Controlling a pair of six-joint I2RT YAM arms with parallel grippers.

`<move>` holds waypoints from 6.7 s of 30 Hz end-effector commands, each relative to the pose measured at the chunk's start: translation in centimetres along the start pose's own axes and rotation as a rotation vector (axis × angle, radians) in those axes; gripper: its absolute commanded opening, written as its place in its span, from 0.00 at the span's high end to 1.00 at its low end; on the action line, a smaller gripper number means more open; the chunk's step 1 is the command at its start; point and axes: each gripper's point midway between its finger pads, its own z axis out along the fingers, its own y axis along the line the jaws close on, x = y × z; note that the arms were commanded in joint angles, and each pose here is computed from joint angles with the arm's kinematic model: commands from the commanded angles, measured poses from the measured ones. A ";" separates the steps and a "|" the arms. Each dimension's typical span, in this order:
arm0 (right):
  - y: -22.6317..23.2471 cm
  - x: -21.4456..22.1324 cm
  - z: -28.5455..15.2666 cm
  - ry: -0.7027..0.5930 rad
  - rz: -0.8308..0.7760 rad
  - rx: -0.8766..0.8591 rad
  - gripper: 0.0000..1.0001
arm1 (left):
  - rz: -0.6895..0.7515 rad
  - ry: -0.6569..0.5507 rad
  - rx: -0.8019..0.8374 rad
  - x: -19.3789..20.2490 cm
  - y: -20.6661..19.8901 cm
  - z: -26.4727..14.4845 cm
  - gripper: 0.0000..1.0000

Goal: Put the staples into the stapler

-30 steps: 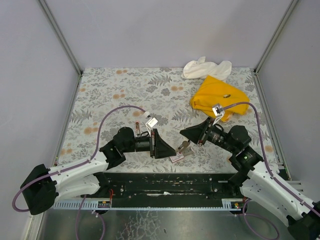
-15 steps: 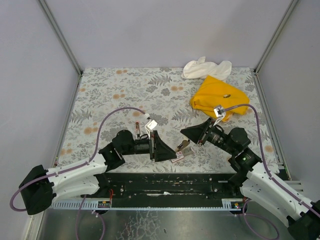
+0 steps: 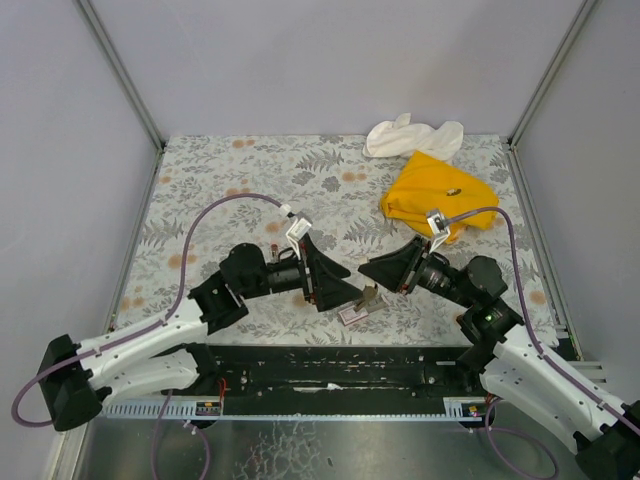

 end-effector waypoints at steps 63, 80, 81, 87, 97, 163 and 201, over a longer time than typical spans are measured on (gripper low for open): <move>-9.9 0.1 -6.7 0.086 -0.091 0.731 0.01 | -0.029 0.135 -0.989 3.4 20.0 -5.8 1.00; -13.4 3.1 -7.1 0.131 -0.074 0.787 0.01 | 0.009 0.066 -1.351 4.7 29.1 -7.1 1.00; -13.4 3.1 -7.1 0.130 -0.074 0.788 0.01 | 0.016 0.072 -1.363 4.8 29.6 -7.2 1.00; -13.7 3.1 -6.9 0.129 -0.069 0.789 0.01 | 0.034 0.067 -1.405 4.5 31.3 -7.4 1.00; -13.8 3.2 -6.9 0.139 -0.068 0.798 0.01 | 0.037 0.071 -1.462 4.2 33.6 -7.9 1.00; -14.9 6.6 -10.2 0.233 -0.023 0.879 0.36 | 0.167 0.488 -0.777 14.1 20.7 8.8 0.78; -15.0 6.7 -10.4 0.223 -0.022 0.883 0.36 | 0.162 0.542 -0.829 17.5 22.8 7.8 0.75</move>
